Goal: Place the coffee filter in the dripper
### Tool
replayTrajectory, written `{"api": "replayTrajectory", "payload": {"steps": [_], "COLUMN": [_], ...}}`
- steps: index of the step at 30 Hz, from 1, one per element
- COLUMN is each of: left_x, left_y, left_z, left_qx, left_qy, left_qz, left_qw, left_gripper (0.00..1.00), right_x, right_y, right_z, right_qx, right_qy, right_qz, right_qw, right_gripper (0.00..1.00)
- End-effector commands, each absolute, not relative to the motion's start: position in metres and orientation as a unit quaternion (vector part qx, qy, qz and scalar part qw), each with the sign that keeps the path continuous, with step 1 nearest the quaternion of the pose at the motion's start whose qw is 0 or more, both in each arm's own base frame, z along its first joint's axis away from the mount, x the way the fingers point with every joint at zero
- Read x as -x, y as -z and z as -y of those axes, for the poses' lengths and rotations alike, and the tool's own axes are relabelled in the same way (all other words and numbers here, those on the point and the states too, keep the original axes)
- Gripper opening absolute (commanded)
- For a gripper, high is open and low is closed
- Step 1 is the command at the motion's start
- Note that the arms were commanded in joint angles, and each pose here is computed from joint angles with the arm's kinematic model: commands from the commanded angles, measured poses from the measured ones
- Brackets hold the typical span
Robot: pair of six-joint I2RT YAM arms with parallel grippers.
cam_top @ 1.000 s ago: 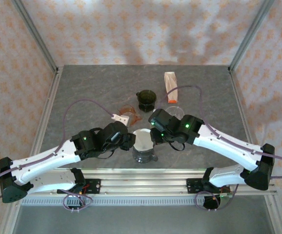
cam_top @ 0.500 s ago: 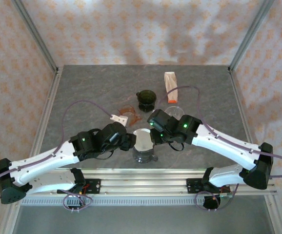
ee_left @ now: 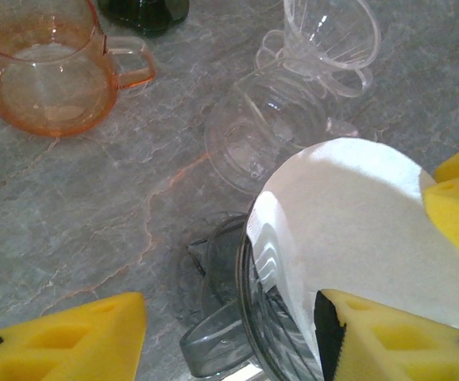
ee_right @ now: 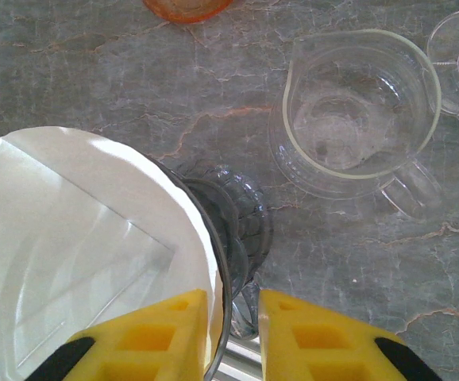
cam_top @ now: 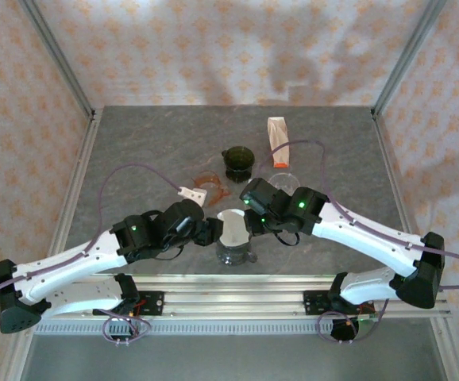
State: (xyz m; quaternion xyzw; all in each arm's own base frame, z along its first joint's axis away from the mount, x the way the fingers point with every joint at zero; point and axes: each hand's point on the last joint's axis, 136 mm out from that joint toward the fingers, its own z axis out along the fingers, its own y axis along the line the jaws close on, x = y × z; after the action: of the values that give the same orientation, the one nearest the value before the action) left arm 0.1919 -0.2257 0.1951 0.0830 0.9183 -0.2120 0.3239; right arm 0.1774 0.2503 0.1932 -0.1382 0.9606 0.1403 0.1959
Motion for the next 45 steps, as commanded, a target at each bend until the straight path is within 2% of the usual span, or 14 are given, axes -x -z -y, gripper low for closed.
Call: {"api": "replayTrajectory", "payload": {"steps": [1, 7, 10, 14, 18, 32, 45], "left_x": [-0.189, -0.187, -0.187, -0.187, -0.187, -0.187, -0.187], "left_y": [-0.191, -0.184, -0.186, -0.186, -0.185, -0.181, -0.177], "left_z": [0.223, 0.220, 0.222, 0.223, 0.224, 0.226, 0.228], "left_qx": [-0.081, -0.077, -0.076, -0.078, -0.078, -0.077, -0.077], "left_qy": [0.208, 0.203, 0.210, 0.211, 0.211, 0.219, 0.221], "left_qz": [-0.920, -0.924, -0.923, -0.923, -0.923, -0.921, -0.921], "left_qw": [0.323, 0.314, 0.314, 0.314, 0.313, 0.314, 0.312], "left_gripper": [0.51, 0.46, 0.46, 0.47, 0.47, 0.47, 0.47], "right_x": [-0.177, -0.177, -0.178, -0.180, -0.177, -0.179, -0.183], "right_y": [-0.192, -0.190, -0.197, -0.213, -0.204, -0.159, -0.132], "right_z": [-0.248, -0.245, -0.246, -0.254, -0.266, -0.279, -0.272], "right_qx": [0.136, 0.134, 0.137, 0.148, 0.160, 0.183, 0.184], "right_qy": [-0.136, -0.130, -0.134, -0.152, -0.156, -0.100, -0.055], "right_qz": [-0.961, -0.962, -0.960, -0.953, -0.957, -0.970, -0.975], "right_qw": [0.200, 0.200, 0.206, 0.217, 0.187, 0.124, 0.113], "right_gripper": [0.24, 0.29, 0.46, 0.58, 0.71, 0.74, 0.73]}}
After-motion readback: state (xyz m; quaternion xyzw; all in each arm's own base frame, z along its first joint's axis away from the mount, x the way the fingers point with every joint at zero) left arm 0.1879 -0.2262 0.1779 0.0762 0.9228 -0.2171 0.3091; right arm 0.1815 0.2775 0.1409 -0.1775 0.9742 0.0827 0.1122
